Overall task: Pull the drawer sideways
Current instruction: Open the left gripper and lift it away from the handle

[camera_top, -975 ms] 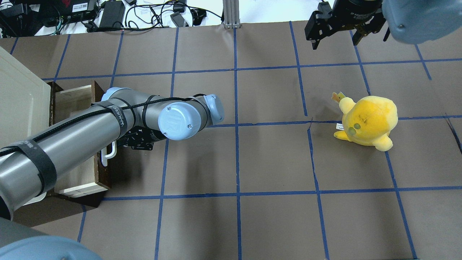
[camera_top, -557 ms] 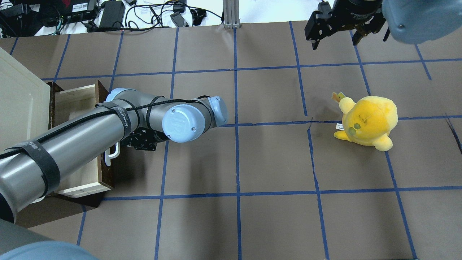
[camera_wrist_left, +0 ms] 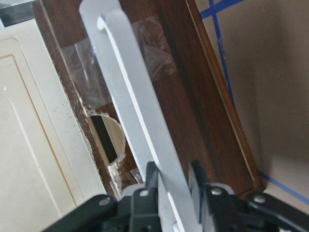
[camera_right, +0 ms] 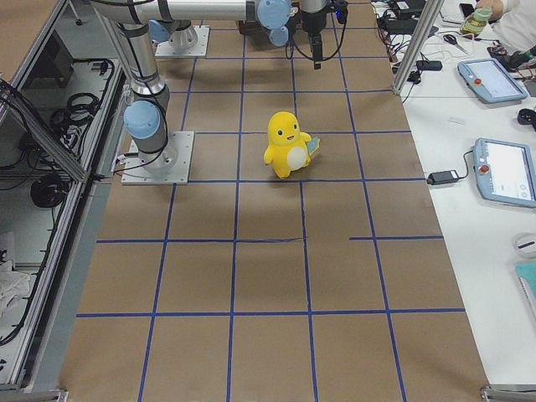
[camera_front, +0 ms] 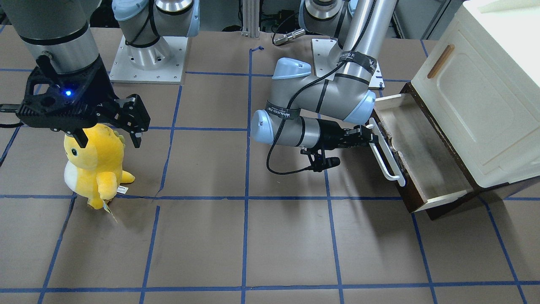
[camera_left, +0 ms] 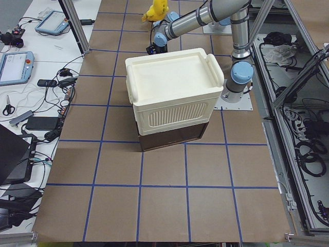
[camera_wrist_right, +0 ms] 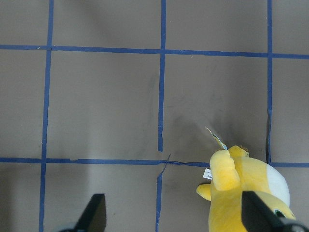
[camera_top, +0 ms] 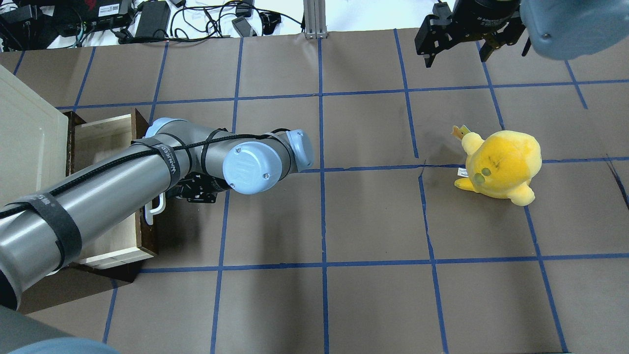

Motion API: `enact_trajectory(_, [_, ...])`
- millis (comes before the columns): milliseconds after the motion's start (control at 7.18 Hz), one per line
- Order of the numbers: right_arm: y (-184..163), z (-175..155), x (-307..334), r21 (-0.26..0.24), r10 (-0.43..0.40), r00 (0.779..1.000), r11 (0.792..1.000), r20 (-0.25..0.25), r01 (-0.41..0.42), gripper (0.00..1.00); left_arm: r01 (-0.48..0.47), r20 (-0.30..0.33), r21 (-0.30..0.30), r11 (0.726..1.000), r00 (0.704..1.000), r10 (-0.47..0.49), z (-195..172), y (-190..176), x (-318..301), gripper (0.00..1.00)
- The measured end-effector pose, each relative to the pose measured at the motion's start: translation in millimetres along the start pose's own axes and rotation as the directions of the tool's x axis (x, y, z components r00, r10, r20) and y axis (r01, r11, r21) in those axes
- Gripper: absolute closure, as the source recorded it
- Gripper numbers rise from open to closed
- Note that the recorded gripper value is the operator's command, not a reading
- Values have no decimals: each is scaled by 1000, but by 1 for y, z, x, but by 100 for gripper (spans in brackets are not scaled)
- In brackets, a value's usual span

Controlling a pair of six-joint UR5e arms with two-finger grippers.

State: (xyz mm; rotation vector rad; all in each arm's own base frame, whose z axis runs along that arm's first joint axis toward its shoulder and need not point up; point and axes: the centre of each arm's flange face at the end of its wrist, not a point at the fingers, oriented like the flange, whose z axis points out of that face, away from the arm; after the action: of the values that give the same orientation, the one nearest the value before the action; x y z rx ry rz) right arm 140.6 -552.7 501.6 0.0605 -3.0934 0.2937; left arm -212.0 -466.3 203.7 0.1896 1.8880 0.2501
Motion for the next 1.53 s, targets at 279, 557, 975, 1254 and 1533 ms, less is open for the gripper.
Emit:
enact_trajectory(279, [0, 0, 0, 0, 0, 1000, 1000, 0, 0, 0, 71, -147, -27, 997, 986, -75, -30, 2, -42, 0])
enact_trajectory(557, [0, 0, 0, 0, 0, 1000, 1000, 0, 0, 0, 144, -432, -75, 987, 887, -163, -78, 23, -120, 0])
enact_trajectory(975, [0, 0, 0, 0, 0, 1000, 1000, 0, 0, 0, 199, -742, -69, 978, 645, -183, -116, 95, -222, 2])
enact_trajectory(1254, [0, 0, 0, 0, 0, 1000, 1000, 0, 0, 0, 169, -835, -17, 985, 539, -107, -95, 120, -267, 1])
enact_trajectory(1533, [0, 0, 0, 0, 0, 1000, 1000, 0, 0, 0, 176, -908, 33, 984, 417, -44, -46, 103, -305, 0])
